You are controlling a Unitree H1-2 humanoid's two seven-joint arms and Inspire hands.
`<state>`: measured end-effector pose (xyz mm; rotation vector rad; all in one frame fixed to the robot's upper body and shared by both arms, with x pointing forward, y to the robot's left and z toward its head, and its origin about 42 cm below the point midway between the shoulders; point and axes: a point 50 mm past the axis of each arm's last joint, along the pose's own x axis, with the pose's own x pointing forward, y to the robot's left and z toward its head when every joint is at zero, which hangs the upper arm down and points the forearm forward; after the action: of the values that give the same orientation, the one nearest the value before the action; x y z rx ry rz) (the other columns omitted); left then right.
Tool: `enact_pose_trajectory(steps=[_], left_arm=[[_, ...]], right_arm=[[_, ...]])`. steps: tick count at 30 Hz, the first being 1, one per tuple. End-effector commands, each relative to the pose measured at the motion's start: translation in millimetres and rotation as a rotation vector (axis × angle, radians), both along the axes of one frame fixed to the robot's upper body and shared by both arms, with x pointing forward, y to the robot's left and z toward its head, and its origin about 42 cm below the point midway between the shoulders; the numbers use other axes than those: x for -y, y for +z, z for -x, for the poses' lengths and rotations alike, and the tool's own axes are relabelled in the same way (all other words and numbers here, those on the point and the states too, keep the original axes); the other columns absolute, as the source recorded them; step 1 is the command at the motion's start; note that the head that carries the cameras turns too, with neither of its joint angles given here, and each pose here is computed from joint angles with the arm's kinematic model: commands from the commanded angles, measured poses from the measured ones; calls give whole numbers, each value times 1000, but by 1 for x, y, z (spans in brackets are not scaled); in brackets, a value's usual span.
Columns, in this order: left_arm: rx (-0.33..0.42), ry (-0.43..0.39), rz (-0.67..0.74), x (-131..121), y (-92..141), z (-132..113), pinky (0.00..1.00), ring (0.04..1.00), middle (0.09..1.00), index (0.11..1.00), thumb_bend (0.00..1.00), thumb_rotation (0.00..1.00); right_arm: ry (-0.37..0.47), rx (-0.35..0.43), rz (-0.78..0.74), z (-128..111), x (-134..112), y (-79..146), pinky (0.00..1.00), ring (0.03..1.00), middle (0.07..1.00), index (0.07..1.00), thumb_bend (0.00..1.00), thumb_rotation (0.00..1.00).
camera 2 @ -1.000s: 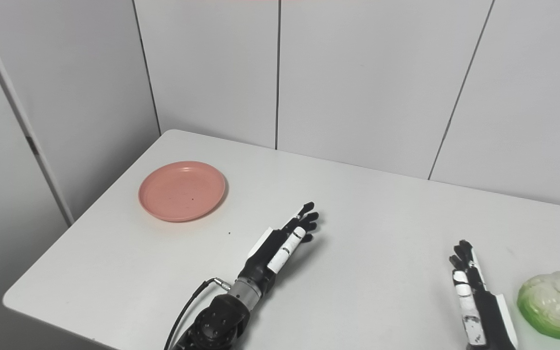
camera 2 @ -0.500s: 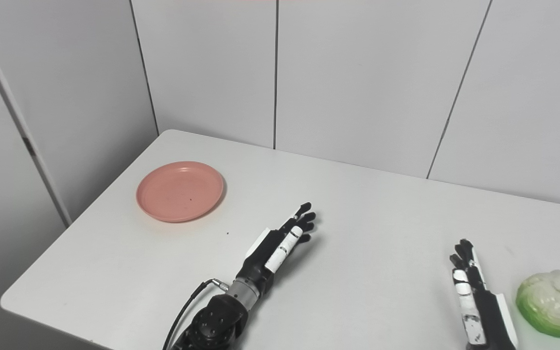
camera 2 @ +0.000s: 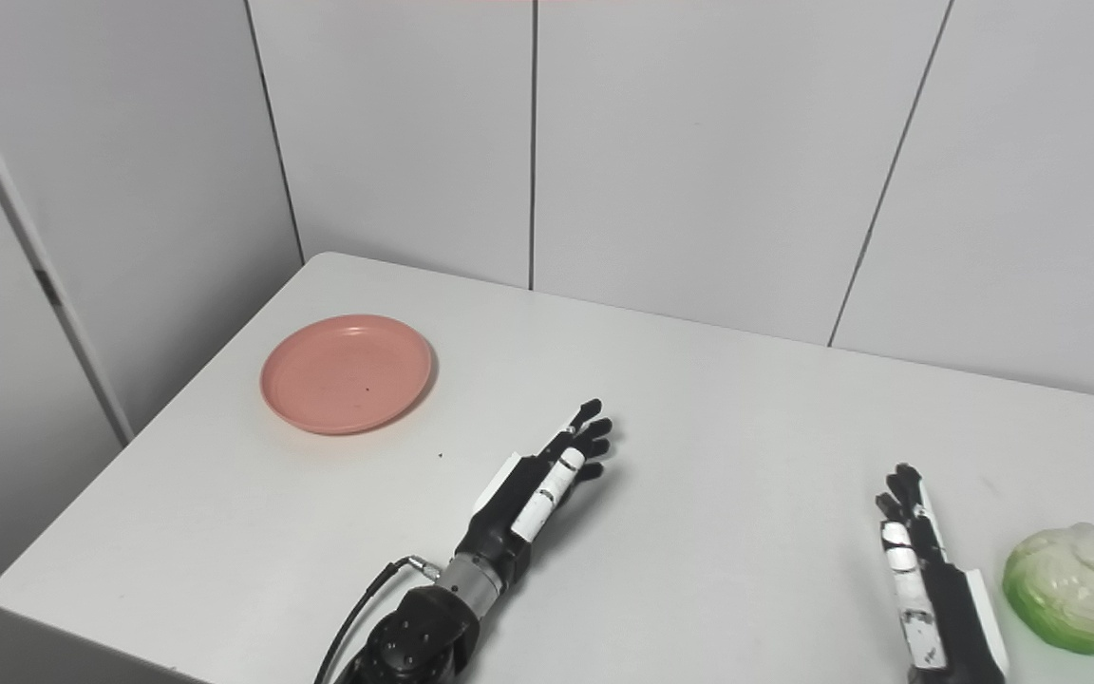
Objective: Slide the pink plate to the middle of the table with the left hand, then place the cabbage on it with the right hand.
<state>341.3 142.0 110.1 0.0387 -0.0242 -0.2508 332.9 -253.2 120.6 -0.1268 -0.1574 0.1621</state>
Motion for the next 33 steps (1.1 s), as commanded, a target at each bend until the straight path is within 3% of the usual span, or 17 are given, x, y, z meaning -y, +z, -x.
enact_pose_trajectory(steps=[1, 18, 26, 33], left_arm=[[41, -22, -6, -6, 16, -9, 904, 937, 952, 956, 420, 998], [271, 0, 28, -35, 105, -28, 904, 917, 937, 927, 513, 1000], [358, 70, 78, -59, 139, -33, 901, 921, 945, 930, 493, 989], [390, 154, 96, -85, 156, -37, 907, 918, 937, 926, 484, 997]], right_arm=[[-22, -85, -16, 14, 5, -27, 1000, 983, 991, 1000, 267, 1000], [-24, -78, 1, 15, 7, -27, 1000, 980, 990, 1000, 283, 1000], [-24, -69, 1, 15, 7, -27, 1000, 980, 988, 997, 272, 1000], [-30, -72, -2, 15, 8, -26, 1000, 975, 983, 991, 285, 1000]])
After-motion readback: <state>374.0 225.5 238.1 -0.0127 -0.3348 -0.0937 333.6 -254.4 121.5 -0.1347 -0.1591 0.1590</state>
